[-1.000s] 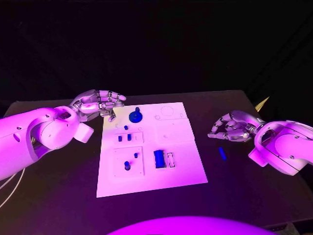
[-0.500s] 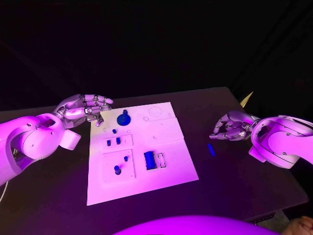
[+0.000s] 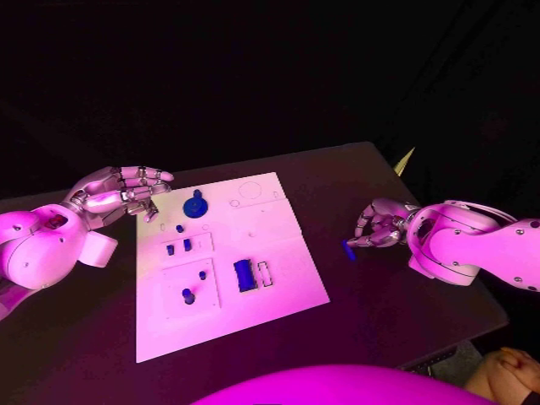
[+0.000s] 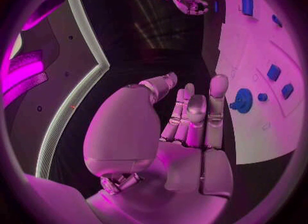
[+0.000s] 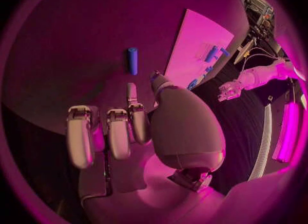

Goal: Assemble the parts on the task board

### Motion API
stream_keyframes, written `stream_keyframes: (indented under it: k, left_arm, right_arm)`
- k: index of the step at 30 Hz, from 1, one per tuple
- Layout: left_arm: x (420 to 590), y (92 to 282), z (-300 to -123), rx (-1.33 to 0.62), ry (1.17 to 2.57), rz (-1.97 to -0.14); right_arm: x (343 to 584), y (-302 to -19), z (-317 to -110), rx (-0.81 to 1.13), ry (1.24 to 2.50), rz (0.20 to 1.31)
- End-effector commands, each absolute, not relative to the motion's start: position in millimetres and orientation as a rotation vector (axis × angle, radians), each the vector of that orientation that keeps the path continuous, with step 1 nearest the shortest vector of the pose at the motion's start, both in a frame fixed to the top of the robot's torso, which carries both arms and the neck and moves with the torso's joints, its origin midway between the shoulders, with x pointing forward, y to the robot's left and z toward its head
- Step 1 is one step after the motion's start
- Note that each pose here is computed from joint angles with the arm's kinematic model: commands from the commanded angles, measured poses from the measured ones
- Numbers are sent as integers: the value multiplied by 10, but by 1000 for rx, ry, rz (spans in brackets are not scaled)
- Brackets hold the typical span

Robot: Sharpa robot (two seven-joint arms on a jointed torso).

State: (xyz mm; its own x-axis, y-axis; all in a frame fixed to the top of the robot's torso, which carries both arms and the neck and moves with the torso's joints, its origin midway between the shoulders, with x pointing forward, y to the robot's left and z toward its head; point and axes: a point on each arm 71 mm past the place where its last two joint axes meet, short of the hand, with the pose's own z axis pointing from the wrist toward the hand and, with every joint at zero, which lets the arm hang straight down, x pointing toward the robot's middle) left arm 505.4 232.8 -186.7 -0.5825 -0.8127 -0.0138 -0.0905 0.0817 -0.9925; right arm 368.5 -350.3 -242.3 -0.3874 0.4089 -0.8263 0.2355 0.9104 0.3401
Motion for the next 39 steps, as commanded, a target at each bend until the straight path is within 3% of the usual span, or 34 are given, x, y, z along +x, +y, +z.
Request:
stream_keyframes:
  k: [1,39]
  left_arm:
    - [5050,2319,-1857,-888,1754,-1571]
    - [5038,2356,-1870,-893,1761,-1566]
  right_arm:
    - [3680,-3502,-2473,459,1989,163]
    - [3726,-3414,-2816,433,2060,134]
